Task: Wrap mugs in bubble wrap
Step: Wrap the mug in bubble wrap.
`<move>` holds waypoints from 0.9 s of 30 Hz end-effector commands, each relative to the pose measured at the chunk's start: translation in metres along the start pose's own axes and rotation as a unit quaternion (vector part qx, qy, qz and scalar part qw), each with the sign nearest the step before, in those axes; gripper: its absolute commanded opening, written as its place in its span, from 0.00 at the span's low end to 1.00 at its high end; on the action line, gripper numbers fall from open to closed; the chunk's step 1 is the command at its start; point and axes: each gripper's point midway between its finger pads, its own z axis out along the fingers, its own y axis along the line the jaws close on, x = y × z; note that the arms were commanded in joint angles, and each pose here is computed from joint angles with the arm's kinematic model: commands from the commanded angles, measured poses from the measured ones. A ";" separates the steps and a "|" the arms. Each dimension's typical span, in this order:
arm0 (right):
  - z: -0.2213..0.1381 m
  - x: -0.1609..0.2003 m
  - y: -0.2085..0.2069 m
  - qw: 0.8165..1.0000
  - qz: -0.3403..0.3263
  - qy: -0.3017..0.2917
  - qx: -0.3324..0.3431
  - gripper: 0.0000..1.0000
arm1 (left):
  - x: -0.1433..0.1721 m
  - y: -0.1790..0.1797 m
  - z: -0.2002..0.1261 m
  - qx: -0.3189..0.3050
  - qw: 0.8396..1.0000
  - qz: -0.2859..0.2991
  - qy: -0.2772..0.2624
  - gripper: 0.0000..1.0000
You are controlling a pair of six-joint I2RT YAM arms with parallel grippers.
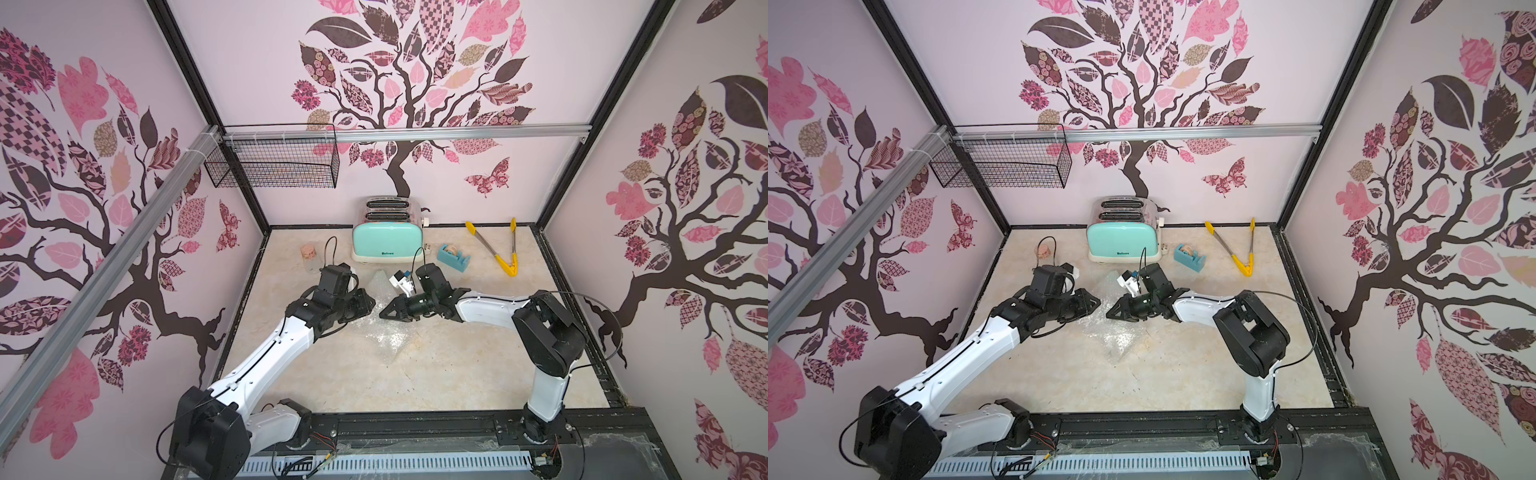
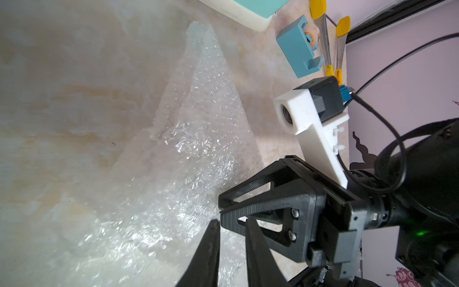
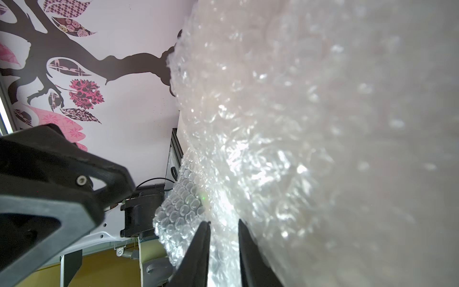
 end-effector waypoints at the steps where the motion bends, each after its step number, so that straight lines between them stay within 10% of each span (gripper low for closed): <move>1: 0.007 0.001 -0.014 1.000 0.012 0.008 0.017 0.25 | 0.005 -0.008 0.017 0.012 1.000 0.008 0.018 0.23; 8: 0.005 0.000 -0.006 1.000 0.010 0.007 0.006 0.29 | 0.018 0.032 0.046 -0.049 0.998 -0.008 0.038 0.23; 17: -0.030 -0.017 0.023 0.999 -0.004 -0.039 -0.019 0.58 | 0.032 0.058 0.053 -0.069 0.996 -0.018 0.050 0.22; 27: -0.173 -0.087 -0.034 0.975 0.016 -0.217 0.036 0.80 | 0.031 0.059 0.055 -0.073 0.996 -0.013 0.054 0.22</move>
